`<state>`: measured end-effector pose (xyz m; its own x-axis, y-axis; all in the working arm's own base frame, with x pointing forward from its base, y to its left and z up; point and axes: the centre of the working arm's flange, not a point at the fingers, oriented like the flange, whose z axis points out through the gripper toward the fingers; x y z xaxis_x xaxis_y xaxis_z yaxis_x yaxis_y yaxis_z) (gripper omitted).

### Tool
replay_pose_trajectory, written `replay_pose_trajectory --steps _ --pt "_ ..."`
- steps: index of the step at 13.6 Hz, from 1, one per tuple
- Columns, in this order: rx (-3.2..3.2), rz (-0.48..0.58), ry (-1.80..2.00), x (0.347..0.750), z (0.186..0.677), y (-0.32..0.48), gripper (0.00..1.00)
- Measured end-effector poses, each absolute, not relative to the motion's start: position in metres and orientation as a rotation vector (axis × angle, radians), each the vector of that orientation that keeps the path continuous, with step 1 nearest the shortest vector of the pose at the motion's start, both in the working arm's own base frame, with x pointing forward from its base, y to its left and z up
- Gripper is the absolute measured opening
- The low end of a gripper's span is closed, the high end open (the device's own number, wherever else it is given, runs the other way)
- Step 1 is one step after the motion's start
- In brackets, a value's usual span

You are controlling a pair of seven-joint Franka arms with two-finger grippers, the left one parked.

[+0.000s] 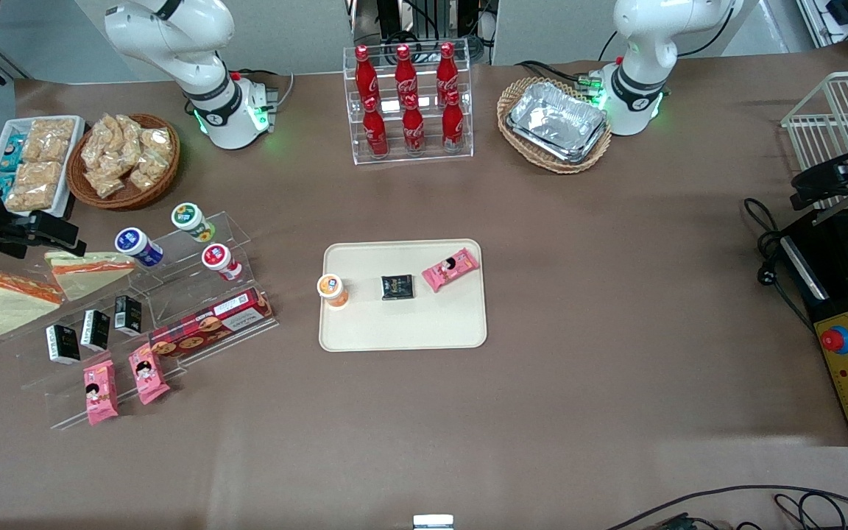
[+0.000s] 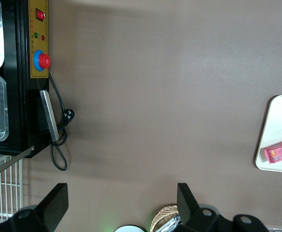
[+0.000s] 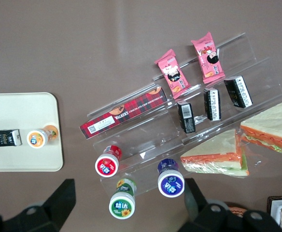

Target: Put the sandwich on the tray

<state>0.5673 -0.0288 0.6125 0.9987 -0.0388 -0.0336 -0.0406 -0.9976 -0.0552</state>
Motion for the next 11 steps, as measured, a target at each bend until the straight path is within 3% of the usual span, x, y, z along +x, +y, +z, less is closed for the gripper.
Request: replay_pose_trajectory --steps 7,11 --pt "-3.085 0.05 0.053 0.567 0.612 -0.029 1.0" --pt "-3.078 0.04 -0.188 0.565 0.612 -0.063 1.0"
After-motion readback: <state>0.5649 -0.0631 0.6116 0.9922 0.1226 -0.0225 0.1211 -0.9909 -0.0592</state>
